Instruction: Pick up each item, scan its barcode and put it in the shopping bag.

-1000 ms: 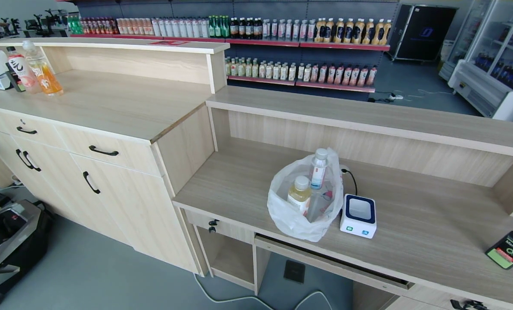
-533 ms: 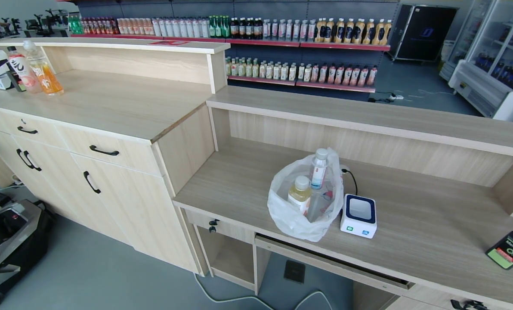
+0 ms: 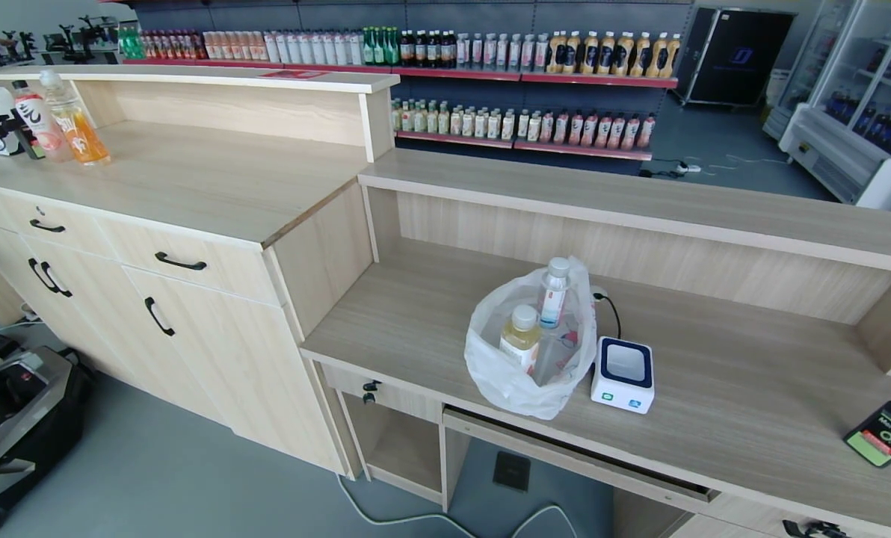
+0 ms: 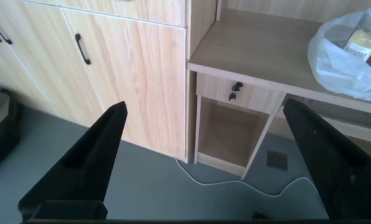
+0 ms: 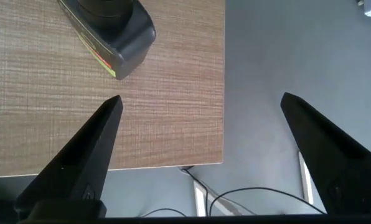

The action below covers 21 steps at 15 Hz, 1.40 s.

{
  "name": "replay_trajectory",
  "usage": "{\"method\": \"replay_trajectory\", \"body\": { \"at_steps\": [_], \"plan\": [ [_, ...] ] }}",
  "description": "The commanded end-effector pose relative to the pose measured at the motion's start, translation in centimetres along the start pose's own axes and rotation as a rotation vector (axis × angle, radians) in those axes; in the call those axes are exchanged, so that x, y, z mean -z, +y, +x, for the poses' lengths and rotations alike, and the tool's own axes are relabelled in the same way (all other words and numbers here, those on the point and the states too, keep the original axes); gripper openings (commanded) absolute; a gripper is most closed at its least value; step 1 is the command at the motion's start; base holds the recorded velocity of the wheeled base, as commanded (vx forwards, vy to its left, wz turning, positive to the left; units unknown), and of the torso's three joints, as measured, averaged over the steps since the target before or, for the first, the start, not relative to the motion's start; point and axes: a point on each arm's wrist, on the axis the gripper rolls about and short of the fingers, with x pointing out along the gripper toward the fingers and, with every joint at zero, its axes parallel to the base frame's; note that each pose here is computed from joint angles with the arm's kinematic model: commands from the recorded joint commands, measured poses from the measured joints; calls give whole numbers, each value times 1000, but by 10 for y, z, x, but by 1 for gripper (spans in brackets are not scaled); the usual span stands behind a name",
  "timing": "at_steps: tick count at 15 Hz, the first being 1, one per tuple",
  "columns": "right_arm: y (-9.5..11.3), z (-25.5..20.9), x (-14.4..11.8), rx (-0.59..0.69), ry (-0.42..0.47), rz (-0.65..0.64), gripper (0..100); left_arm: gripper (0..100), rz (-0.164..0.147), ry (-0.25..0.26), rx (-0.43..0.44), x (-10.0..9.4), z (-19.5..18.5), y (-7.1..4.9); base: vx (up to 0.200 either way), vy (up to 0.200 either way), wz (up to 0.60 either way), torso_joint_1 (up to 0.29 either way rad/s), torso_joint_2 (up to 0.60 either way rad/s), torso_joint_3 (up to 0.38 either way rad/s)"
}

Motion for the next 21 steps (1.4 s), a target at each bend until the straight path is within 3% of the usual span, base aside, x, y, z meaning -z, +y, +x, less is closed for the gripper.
{"method": "replay_trajectory", "body": {
  "at_steps": [1,9,21],
  "plan": [
    [1,8,6,-22,9,7,100,100,0,0,0,0,0,0,0,0,0,0,0,0],
    [-5,24,4,-74,-61,-3,100,100,0,0,0,0,0,0,0,0,0,0,0,0],
    [50,60,-25,-193,-128,-113,100,100,0,0,0,0,0,0,0,0,0,0,0,0]
  ]
}}
